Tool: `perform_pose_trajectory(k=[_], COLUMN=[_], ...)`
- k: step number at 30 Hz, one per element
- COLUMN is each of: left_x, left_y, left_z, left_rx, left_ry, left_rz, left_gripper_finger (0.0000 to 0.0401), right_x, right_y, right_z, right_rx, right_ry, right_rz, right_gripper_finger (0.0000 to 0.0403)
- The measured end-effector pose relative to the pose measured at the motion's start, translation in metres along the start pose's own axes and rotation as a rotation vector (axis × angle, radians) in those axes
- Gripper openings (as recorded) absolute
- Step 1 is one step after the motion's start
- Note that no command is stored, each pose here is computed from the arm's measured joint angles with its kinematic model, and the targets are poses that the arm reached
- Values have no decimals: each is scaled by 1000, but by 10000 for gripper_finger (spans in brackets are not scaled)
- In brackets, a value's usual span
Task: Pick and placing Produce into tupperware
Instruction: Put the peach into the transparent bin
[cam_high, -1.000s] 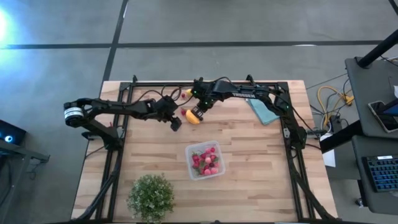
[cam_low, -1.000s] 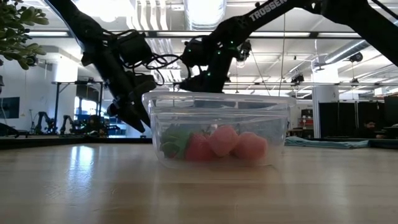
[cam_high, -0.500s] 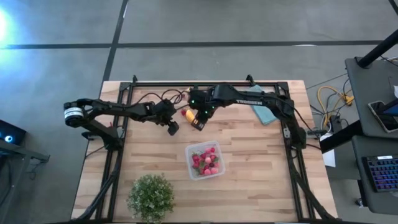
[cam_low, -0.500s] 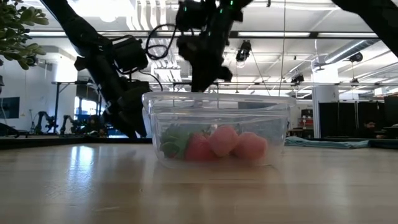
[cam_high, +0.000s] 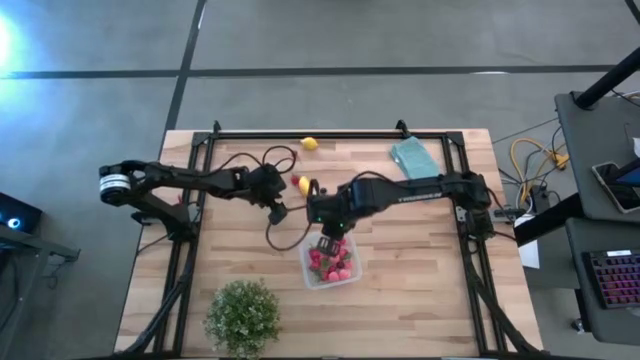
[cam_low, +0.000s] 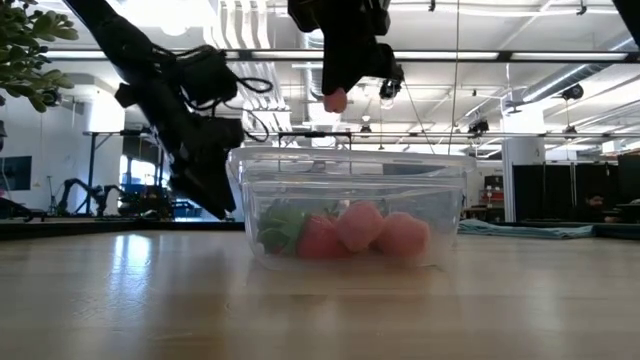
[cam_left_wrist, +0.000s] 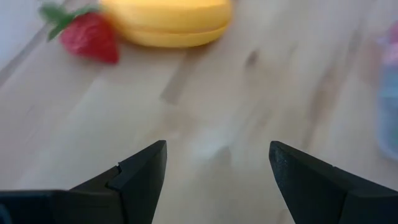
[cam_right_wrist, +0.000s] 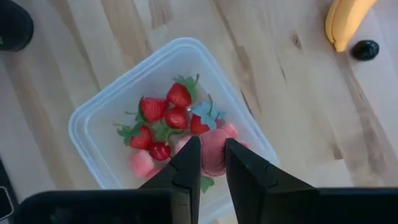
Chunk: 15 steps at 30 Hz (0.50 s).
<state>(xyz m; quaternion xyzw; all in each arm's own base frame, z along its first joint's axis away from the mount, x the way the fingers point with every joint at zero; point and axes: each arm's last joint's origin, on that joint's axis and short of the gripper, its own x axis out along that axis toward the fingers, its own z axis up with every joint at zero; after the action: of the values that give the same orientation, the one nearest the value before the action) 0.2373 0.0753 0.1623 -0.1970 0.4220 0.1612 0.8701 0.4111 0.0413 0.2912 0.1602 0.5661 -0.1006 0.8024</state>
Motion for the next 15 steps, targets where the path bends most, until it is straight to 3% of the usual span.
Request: perform_pose_trajectory(k=[10,15], left_x=[-15,-18], left_y=[-18,-19], left_z=[-2,-5], left_rx=[26,28], left_ry=[-31,-9], left_rz=[-56,-55], left_gripper_finger=[269,269], right_x=[20,36], right_y=[38,58], right_z=[-26,-41], right_rx=[-86,-31], right_ry=[2,-39], right_rz=[24,32], right_gripper_finger=[56,61])
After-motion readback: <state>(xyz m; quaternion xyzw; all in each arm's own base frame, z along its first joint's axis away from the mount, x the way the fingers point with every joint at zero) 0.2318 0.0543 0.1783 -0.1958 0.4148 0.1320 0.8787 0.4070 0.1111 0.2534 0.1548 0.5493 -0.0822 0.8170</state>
